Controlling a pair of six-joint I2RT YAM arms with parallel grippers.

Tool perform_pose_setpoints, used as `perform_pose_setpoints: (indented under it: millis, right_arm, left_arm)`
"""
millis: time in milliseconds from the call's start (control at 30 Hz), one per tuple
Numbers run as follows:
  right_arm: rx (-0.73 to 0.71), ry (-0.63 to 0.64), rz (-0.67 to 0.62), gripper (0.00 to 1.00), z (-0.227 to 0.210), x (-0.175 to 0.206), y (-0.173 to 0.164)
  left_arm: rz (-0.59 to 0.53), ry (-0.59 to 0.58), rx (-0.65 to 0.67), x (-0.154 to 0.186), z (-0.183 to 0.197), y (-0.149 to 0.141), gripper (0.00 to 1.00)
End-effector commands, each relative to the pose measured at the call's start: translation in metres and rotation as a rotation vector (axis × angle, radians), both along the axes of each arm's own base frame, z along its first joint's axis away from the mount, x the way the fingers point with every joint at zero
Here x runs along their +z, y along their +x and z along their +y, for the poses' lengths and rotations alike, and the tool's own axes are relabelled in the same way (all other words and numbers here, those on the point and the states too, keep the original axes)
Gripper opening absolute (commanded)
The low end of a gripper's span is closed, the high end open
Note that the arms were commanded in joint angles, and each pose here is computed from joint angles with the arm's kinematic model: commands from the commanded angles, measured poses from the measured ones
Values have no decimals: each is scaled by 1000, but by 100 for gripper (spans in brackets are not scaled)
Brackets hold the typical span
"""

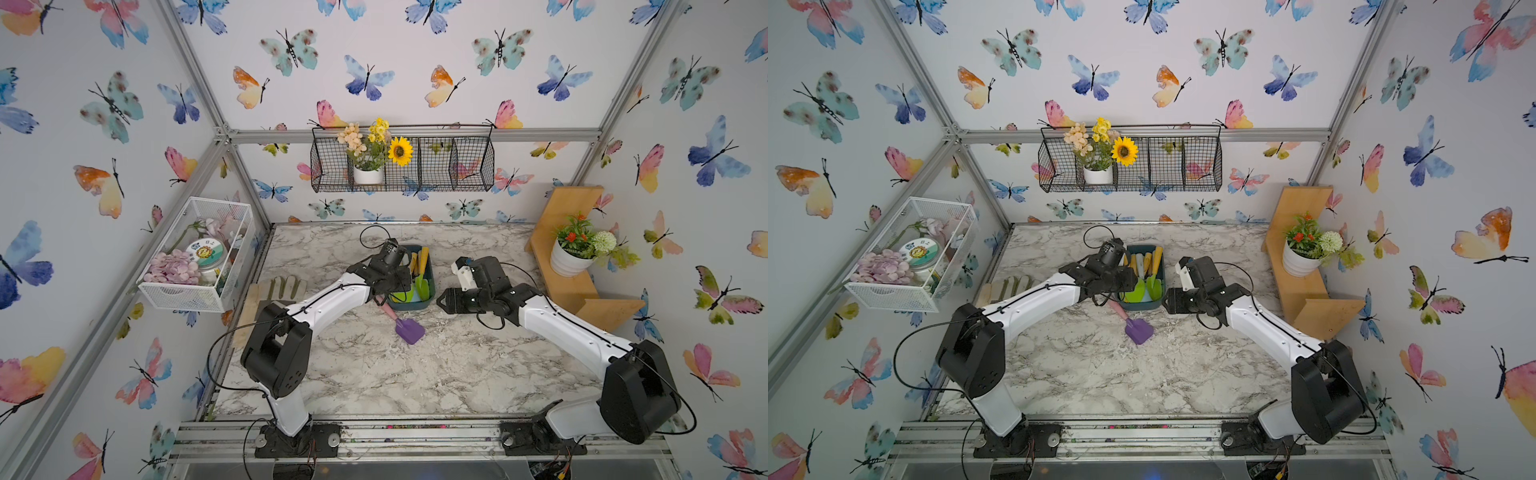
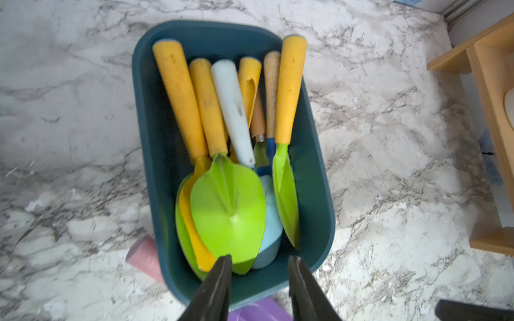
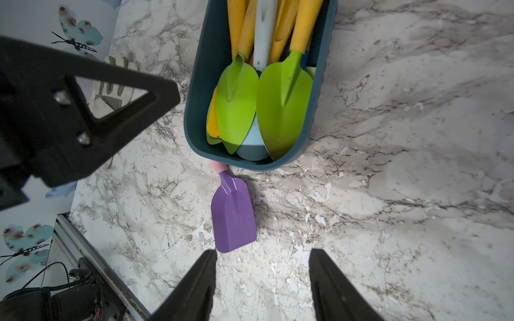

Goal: Put the shovel into the storage box
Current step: Place the shovel in the storage box, then pick up the shovel from the center of the board.

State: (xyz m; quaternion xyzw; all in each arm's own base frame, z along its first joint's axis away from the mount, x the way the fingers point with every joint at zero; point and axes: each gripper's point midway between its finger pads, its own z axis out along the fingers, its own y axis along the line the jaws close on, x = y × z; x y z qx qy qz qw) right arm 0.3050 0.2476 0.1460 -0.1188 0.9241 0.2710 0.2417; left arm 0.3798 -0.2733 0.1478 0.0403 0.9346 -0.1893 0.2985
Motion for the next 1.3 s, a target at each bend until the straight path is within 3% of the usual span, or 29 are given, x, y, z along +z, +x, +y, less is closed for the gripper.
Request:
perform_pose_setpoints:
  millis: [0,633,1267]
  right_arm:
    - [60,13,-8,58,17,5,-2]
    - [190,-17,4,58,82,-9,-13]
    - [208,-34,11,58,98,-25,-21]
  left_arm:
    - [3,-28,24,6,17,-14,41]
    - [50,-104,190,-8,104,-62,42]
    - [94,-141,211,-23,112,-81,42]
